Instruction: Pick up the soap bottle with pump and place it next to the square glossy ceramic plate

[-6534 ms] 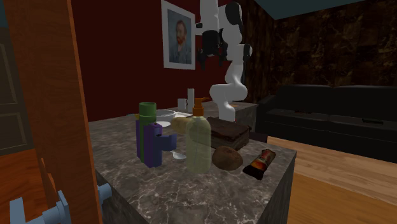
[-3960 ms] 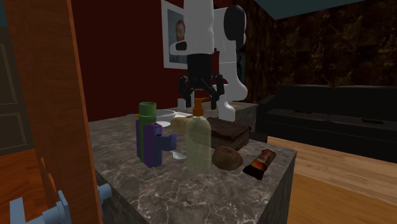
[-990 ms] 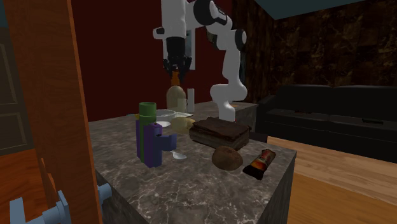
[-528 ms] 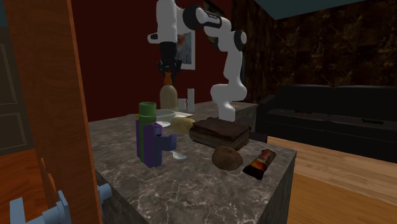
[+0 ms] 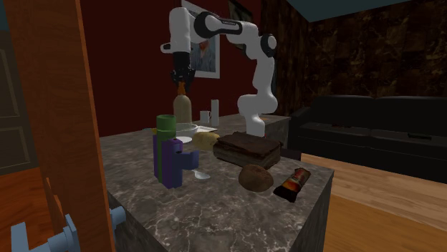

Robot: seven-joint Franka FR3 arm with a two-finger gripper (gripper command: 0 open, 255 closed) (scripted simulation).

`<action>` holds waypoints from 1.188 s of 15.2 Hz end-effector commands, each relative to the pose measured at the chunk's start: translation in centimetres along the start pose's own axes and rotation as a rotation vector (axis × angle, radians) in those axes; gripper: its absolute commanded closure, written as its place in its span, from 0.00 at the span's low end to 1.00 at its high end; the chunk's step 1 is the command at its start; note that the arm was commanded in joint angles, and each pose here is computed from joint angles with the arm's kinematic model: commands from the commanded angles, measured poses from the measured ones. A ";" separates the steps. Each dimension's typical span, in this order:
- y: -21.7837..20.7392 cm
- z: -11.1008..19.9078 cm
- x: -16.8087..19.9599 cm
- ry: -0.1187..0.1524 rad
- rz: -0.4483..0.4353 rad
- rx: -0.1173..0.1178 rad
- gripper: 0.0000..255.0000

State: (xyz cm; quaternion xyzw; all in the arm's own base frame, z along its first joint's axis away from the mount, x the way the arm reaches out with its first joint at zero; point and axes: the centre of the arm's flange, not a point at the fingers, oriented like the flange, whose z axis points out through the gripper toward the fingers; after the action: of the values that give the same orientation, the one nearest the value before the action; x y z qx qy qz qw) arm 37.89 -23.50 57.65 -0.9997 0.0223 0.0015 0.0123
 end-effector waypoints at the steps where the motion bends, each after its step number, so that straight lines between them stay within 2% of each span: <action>1: 2.0 0.0 -1.8 0.001 -0.002 0.000 1.00; 18: 21.4 -0.5 -13.1 0.001 -0.002 0.000 1.00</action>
State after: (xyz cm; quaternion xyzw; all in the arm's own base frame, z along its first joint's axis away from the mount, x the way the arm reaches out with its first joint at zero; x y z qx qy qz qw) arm 24.39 -43.16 57.60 -0.9997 0.0225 0.0013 0.0128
